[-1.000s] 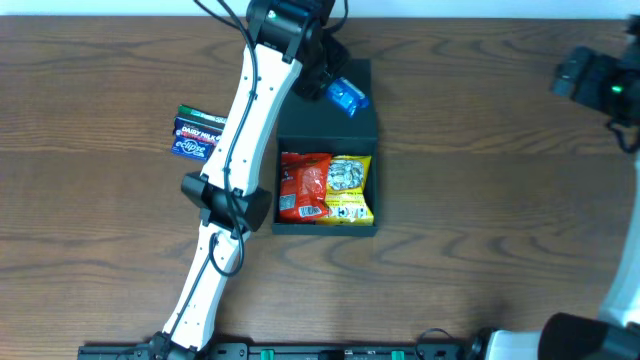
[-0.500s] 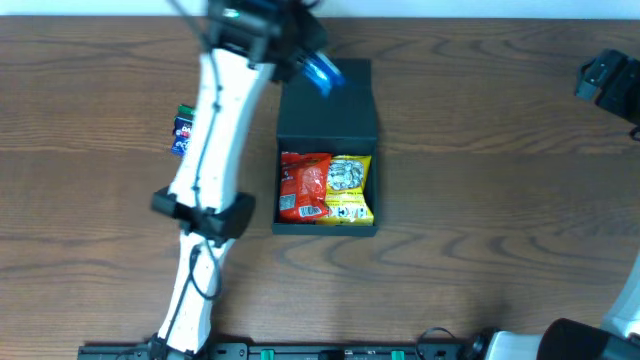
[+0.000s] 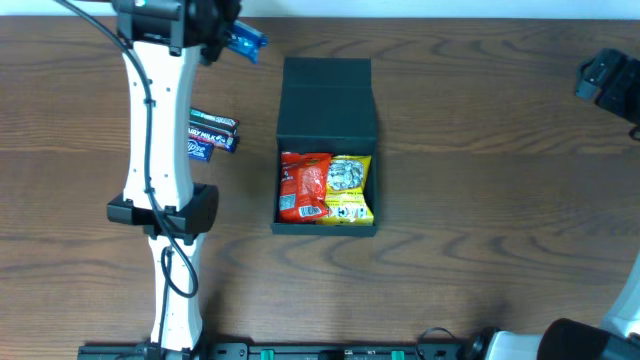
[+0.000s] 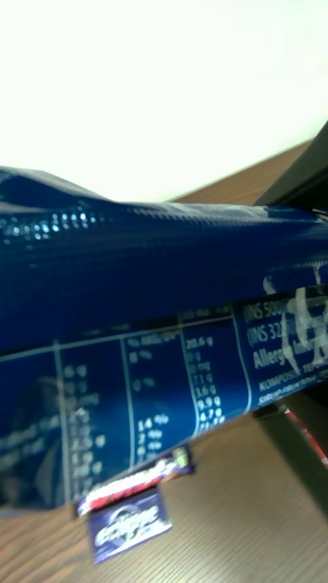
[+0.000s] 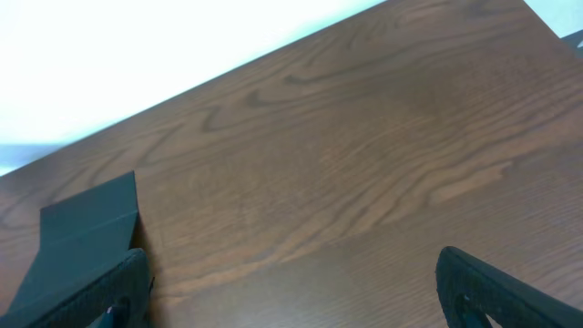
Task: Pack container
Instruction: 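Lower the Oreo pack into the box behind the bags and release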
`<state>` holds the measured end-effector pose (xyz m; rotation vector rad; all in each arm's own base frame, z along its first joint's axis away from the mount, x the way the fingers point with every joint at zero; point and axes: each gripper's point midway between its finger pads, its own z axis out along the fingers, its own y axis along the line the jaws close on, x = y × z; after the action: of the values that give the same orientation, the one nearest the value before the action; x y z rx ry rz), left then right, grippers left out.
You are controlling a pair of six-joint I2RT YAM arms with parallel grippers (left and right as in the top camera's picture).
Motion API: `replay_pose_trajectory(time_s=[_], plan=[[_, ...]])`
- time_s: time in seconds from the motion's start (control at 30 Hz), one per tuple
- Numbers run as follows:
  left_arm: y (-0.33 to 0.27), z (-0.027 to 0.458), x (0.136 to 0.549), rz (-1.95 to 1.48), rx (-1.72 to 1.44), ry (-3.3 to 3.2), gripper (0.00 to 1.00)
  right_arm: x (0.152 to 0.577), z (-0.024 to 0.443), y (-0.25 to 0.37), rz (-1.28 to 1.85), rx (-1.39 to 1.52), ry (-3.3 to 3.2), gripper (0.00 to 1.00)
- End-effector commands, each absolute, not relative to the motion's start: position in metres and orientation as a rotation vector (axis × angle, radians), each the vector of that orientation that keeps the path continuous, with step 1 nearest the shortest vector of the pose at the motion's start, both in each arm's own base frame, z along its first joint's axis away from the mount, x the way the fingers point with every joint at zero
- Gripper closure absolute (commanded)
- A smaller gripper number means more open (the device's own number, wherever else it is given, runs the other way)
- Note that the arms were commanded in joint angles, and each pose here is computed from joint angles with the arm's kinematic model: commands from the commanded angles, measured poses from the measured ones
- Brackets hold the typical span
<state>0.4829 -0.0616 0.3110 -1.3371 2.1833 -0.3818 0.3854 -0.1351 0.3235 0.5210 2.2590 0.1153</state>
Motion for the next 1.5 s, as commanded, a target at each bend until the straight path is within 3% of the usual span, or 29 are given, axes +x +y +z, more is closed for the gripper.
replay_pose_trajectory(time_s=[0.0,0.37,0.57,0.8,0.93,1.17,1.47], plan=[[-0.035,0.313,0.465,-0.268,-1.362,2.185,0.94,0.385,0.331,-0.134,0.123,0.524,2.236,0.01],[-0.05,0.35,0.509,-0.443,-1.254,2.003,0.94,0.379,0.324,-0.132,0.142,0.567,2.267,0.01],[-0.055,0.362,0.517,-0.378,-1.1,2.003,0.94,0.366,0.313,-0.139,0.074,0.621,2.323,0.01],[-0.028,0.305,0.463,-0.159,-1.28,2.226,0.94,0.366,0.313,-0.146,0.021,0.635,2.315,0.01],[-0.04,0.269,0.434,-0.211,-1.425,2.326,0.94,0.365,0.313,-0.146,0.019,0.637,2.317,0.01],[-0.125,0.221,0.417,-0.288,-1.612,2.433,0.94,0.364,0.311,-0.143,0.025,0.635,2.33,0.01],[-0.222,0.199,0.385,-0.316,-1.768,2.41,0.94,0.364,0.312,-0.143,0.025,0.634,2.326,0.01]])
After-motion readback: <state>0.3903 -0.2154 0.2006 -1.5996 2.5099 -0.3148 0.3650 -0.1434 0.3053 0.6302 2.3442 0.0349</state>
